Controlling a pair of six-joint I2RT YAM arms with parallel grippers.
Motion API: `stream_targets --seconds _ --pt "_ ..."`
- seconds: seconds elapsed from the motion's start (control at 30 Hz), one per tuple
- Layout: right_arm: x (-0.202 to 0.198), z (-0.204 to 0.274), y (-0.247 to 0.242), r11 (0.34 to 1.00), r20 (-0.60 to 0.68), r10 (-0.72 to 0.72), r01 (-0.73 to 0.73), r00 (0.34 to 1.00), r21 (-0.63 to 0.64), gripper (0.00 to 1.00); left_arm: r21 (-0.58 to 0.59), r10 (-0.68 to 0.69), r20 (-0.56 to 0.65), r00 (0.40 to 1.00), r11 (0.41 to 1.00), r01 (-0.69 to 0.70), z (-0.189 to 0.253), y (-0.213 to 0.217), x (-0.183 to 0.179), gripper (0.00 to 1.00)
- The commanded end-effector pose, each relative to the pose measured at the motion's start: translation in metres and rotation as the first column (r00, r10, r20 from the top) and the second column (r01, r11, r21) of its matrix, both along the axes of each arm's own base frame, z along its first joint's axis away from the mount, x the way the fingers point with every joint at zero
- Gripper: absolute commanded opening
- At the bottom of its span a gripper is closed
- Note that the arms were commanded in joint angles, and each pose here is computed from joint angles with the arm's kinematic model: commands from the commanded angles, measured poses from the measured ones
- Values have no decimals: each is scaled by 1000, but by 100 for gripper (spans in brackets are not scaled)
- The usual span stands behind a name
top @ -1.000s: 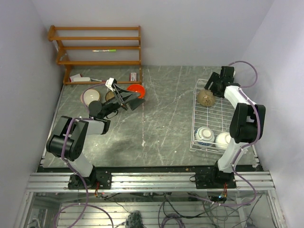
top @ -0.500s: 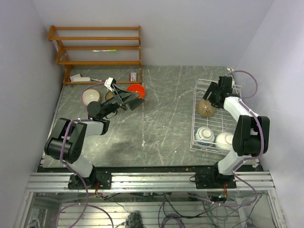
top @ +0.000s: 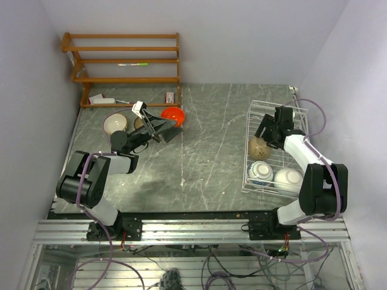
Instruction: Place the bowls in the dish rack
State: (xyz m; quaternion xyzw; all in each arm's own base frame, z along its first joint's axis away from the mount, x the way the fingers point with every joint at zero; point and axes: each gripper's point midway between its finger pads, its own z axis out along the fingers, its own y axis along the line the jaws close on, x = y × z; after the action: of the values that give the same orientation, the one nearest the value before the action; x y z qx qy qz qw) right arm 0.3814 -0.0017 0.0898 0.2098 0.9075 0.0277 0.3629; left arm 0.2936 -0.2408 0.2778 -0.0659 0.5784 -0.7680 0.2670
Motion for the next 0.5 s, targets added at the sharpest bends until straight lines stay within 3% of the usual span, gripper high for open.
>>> stream_targets --seconds 0.0,0.47 --pt "-20 -8 12 999 -48 31 -30 998 23 71 -27 19 185 982 1000 -14 14 8 -12 100" --pt "-29 29 22 998 26 61 -62 998 27 72 18 60 159 985 998 -64 -2 8 16 100"
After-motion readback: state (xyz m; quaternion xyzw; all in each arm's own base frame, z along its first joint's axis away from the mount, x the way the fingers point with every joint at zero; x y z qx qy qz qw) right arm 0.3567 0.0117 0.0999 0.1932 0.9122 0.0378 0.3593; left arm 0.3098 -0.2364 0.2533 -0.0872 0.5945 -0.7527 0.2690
